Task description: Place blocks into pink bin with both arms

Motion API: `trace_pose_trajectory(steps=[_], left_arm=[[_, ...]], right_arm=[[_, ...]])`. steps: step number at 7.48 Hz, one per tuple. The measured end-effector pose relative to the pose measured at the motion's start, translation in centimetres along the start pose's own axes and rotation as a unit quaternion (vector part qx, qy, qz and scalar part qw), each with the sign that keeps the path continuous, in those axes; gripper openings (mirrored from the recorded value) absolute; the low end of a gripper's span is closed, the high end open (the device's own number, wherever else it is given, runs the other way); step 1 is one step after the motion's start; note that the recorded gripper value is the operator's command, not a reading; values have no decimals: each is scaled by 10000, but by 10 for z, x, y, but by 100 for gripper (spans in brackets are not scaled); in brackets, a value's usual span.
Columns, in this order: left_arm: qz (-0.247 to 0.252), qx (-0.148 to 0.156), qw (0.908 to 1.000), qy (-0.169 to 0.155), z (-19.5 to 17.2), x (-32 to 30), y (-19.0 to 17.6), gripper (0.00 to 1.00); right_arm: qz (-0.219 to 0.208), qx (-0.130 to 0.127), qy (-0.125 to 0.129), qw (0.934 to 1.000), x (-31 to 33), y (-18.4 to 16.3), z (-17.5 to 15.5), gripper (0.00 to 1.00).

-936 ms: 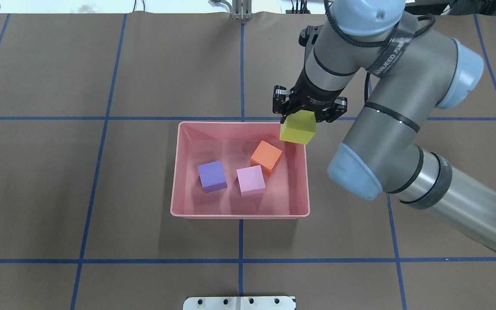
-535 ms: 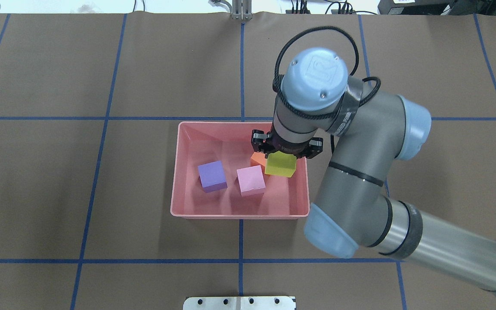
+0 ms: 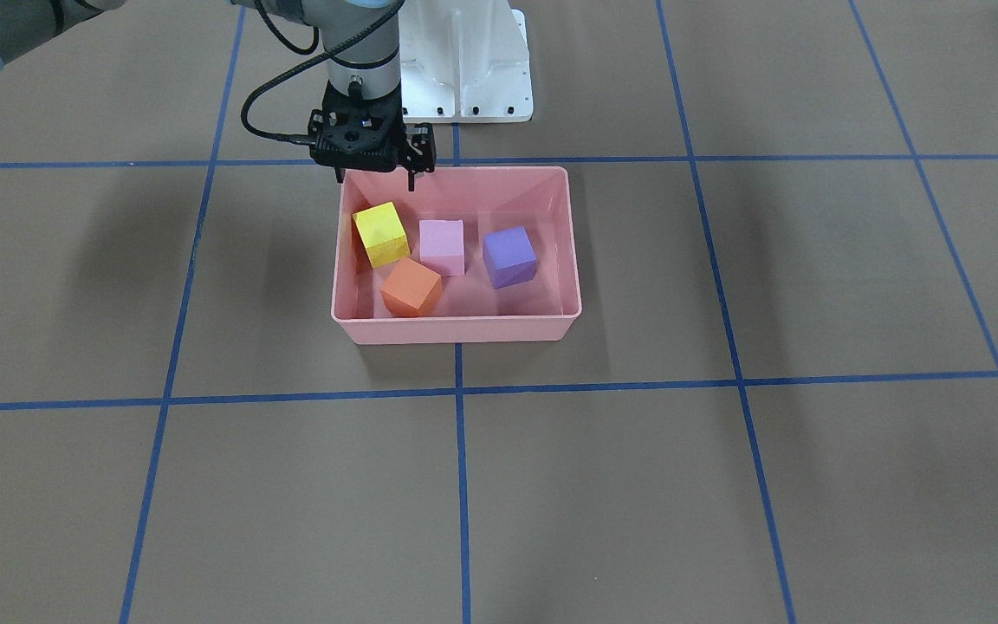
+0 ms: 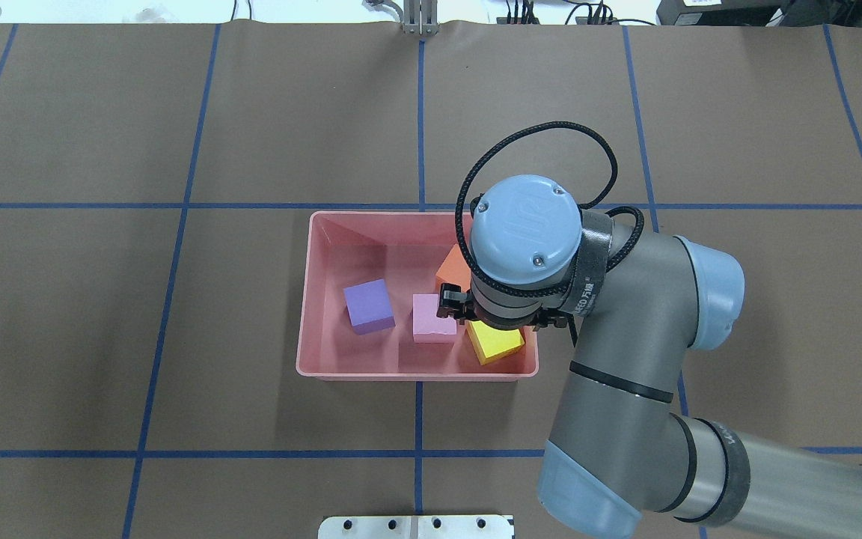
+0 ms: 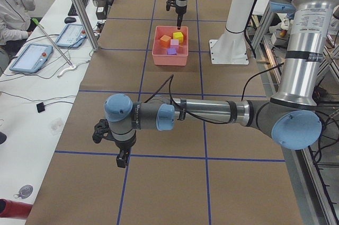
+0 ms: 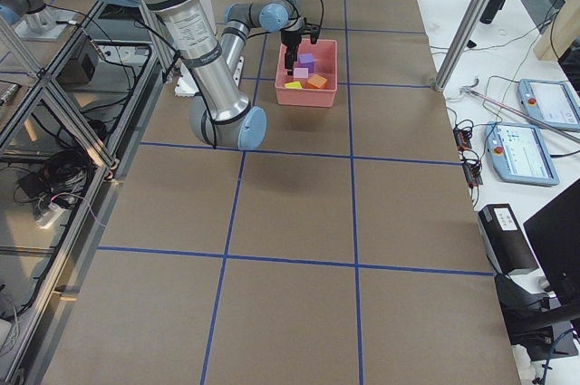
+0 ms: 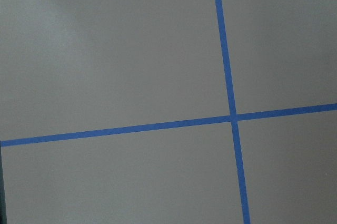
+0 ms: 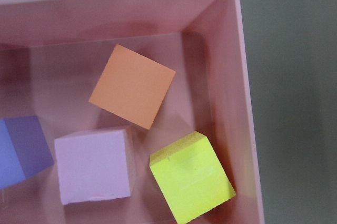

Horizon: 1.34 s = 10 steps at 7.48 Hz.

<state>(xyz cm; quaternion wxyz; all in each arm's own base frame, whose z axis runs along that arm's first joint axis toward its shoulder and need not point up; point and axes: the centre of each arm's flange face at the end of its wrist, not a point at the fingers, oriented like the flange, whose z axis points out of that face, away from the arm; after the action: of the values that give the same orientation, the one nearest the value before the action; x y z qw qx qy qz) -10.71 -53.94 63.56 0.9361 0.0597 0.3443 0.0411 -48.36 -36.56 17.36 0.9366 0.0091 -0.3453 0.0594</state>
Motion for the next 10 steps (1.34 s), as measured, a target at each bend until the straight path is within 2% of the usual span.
trace_pose_trajectory(steps=[2,4,6,8,10], left_arm=[[-46,-41,10000,1,2,-1,2,100],[-118,-117,9999,17,8,-5,11,100],[-327,-143,9990,281,15,-4,24,100],[-640,-89,9968,471,13,3,23,100],[-456,-5,9980,428,7,18,17,100]], right_arm=[[-327,10,-21,9995,47,-64,-21,100],[-756,-91,-82,9971,140,-149,-47,100],[-1126,-212,-56,9934,237,-217,-58,100],[-1352,-351,-71,9902,329,-263,-61,100],[-1464,-488,-128,9879,429,-290,-59,100]])
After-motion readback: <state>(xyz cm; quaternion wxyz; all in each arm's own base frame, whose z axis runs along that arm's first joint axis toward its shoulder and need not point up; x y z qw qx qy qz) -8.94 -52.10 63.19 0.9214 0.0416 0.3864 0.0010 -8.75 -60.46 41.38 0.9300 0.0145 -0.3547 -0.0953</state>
